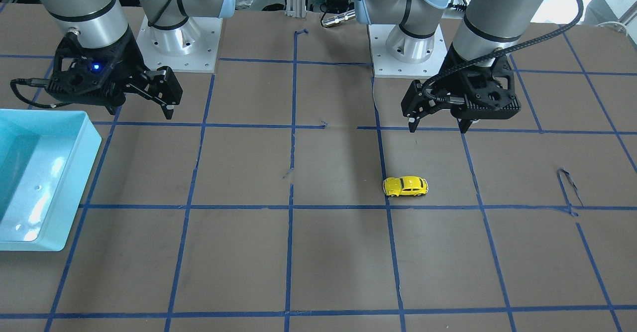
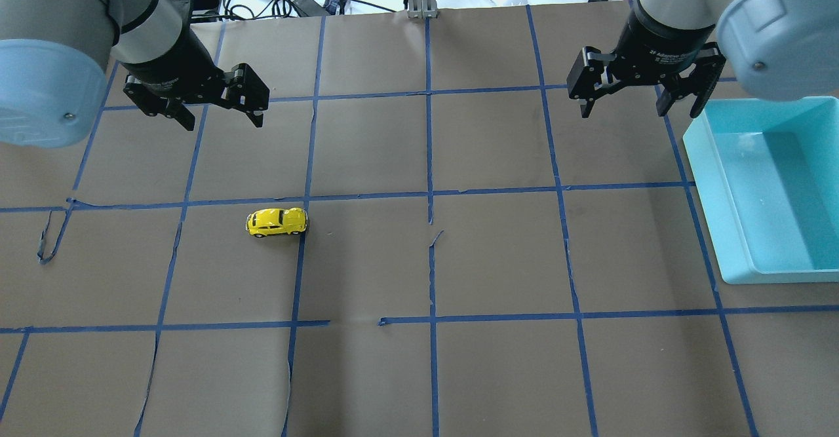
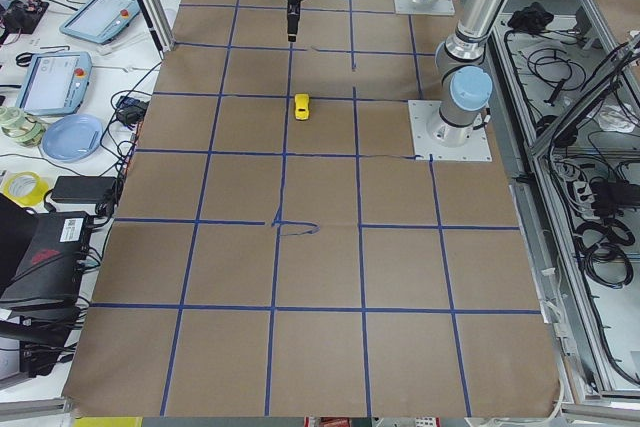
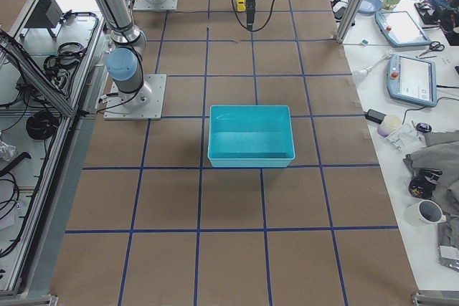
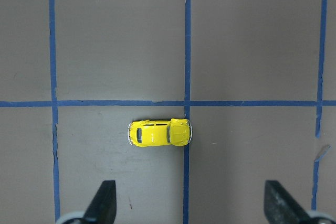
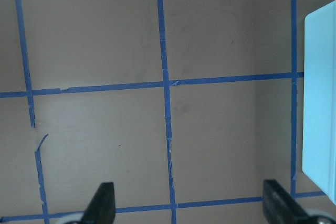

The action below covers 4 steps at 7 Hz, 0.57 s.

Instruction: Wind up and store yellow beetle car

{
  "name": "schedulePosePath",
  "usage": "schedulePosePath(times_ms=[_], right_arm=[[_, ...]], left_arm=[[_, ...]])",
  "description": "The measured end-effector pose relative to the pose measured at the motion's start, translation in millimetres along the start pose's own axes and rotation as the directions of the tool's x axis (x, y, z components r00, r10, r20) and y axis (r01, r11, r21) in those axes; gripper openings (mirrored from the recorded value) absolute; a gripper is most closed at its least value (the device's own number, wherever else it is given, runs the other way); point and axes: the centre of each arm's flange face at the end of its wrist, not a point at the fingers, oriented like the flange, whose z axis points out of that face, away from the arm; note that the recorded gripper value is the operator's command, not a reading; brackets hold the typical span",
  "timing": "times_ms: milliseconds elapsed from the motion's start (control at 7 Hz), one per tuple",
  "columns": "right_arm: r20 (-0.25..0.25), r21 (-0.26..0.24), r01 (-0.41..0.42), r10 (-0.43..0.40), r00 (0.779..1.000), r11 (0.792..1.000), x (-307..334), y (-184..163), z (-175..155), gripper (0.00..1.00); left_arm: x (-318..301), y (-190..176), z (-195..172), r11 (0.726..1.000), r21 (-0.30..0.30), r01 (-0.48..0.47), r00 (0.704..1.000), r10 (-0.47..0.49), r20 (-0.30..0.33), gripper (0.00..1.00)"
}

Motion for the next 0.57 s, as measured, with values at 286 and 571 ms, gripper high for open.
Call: schedulePosePath(times_ms=[286, 571], right_arm=[[0.000, -0.001, 0.000, 0.000, 1.000, 1.000, 0.0, 0.1, 0.3, 1.00], [-0.001, -0.001, 0.001, -0.001, 1.000, 1.000, 0.0, 0.1, 0.3, 1.00]], left_arm=[[0.0, -0.4, -0.4, 1.000, 0.001, 0.000, 1.000, 0.000, 0.000, 1.00], [0.0, -0.7, -0.4, 1.000, 0.001, -0.001, 1.000, 0.001, 0.000, 0.98]])
